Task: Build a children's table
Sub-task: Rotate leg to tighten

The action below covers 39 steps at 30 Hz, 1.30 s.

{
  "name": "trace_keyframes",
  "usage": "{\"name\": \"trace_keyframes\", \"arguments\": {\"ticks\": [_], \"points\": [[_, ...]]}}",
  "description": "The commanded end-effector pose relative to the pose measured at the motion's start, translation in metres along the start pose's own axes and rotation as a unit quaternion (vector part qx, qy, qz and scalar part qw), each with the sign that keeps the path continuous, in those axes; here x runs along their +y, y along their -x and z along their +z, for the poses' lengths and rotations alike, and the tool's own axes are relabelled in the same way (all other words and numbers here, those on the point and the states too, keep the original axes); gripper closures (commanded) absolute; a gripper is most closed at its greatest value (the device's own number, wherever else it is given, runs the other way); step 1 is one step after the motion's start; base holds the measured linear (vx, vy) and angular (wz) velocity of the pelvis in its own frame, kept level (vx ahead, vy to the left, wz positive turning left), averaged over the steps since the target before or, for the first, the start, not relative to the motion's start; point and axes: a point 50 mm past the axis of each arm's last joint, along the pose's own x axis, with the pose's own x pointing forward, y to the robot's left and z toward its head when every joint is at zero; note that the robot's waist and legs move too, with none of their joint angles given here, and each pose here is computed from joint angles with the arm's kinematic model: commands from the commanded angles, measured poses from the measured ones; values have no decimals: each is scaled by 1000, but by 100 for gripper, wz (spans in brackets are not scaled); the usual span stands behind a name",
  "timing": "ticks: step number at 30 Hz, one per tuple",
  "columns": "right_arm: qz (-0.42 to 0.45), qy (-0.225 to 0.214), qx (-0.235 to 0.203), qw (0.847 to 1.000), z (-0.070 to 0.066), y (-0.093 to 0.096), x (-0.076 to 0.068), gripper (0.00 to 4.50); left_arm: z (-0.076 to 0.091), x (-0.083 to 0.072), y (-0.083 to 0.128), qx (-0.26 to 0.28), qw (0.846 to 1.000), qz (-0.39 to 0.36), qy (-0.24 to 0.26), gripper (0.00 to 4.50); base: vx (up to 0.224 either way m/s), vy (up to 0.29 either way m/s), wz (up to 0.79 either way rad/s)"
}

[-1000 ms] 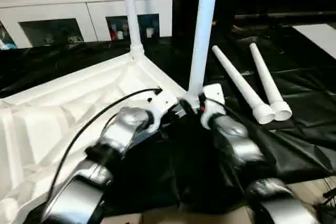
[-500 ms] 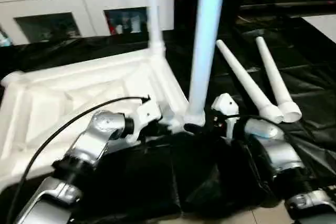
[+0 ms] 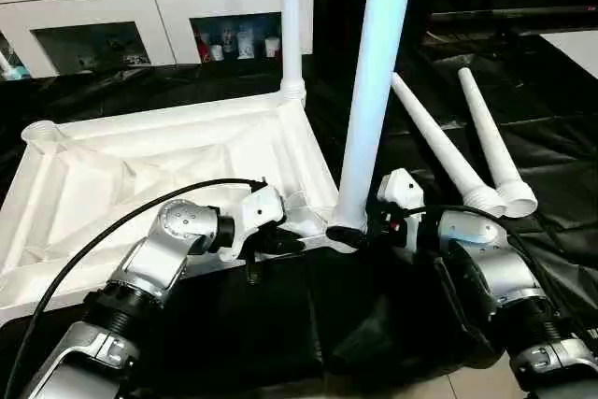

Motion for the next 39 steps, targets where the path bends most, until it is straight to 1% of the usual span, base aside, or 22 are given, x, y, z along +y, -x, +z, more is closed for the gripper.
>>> {"name": "trace_keyframes", "arguments": {"ticks": [1,3,6,12,15,16,17,18,19,20,21,22,23,24,25,26,27,29,31,34,35,39], "points": [[-4,-5,3,1000,-2,3,0,133,1,-5,-1,-15,1000,-14,2,450,0,0,0],[-2,-8,3,1000,-3,3,0,157,1,-5,-1,-14,1000,-15,3,450,0,0,0],[1,-10,4,1000,-4,2,1,175,1,-5,0,-13,1000,-16,5,450,0,0,0],[-13,-21,8,1000,-7,-1,1,178,1,-4,0,-11,1000,-13,7,450,0,0,0],[-74,-55,6,996,-14,-7,-5,178,0,0,-5,-10,1000,8,23,450,0,0,0],[-81,-59,7,995,-15,-7,-6,178,0,0,-5,-10,1000,11,25,450,0,0,0],[-102,-66,10,993,-17,-10,-7,178,0,2,-7,-8,999,22,32,450,0,0,0],[-138,-81,15,987,-21,-15,-8,178,0,7,-11,-4,998,46,44,450,0,0,0],[-145,-85,17,986,-22,-16,-9,178,0,8,-12,-3,998,52,46,450,0,0,0],[-190,-112,21,975,-26,-25,-8,178,-1,14,-17,4,994,83,65,450,0,0,0],[-216,-133,20,967,-28,-31,-7,178,-1,17,-20,10,992,105,74,450,0,0,0],[-216,-133,20,967,-28,-31,-7,178,-1,17,-20,10,992,105,74,450,0,0,0],[-249,-160,22,955,-30,-43,-3,178,-1,22,-26,16,986,138,91,450,0,0,0],[-269,-172,26,947,-31,-50,0,178,0,25,-30,19,982,159,102,450,0,0,0],[-269,-172,26,947,-31,-50,0,178,0,25,-30,19,982,159,102,450,0,0,0],[-299,-195,30,934,-32,-63,5,178,2,29,-38,30,974,192,115,450,0,0,0],[-301,-196,30,933,-32,-64,5,178,2,29,-39,31,974,193,116,450,0,0,0],[-320,-212,30,923,-31,-71,7,178,3,30,-44,40,970,209,119,450,0,0,0],[-345,-235,26,908,-27,-83,9,179,6,31,-54,49,965,226,119,450,0,0,0],[-354,-224,32,907,-23,-90,10,180,9,31,-60,55,965,232,110,450,0,0,0],[-350,-218,32,910,-21,-91,10,180,11,30,-62,52,967,227,106,450,0,0,0],[-342,-223,18,913,-18,-93,10,180,13,29,-63,47,969,220,104,450,0,0,0]]}}
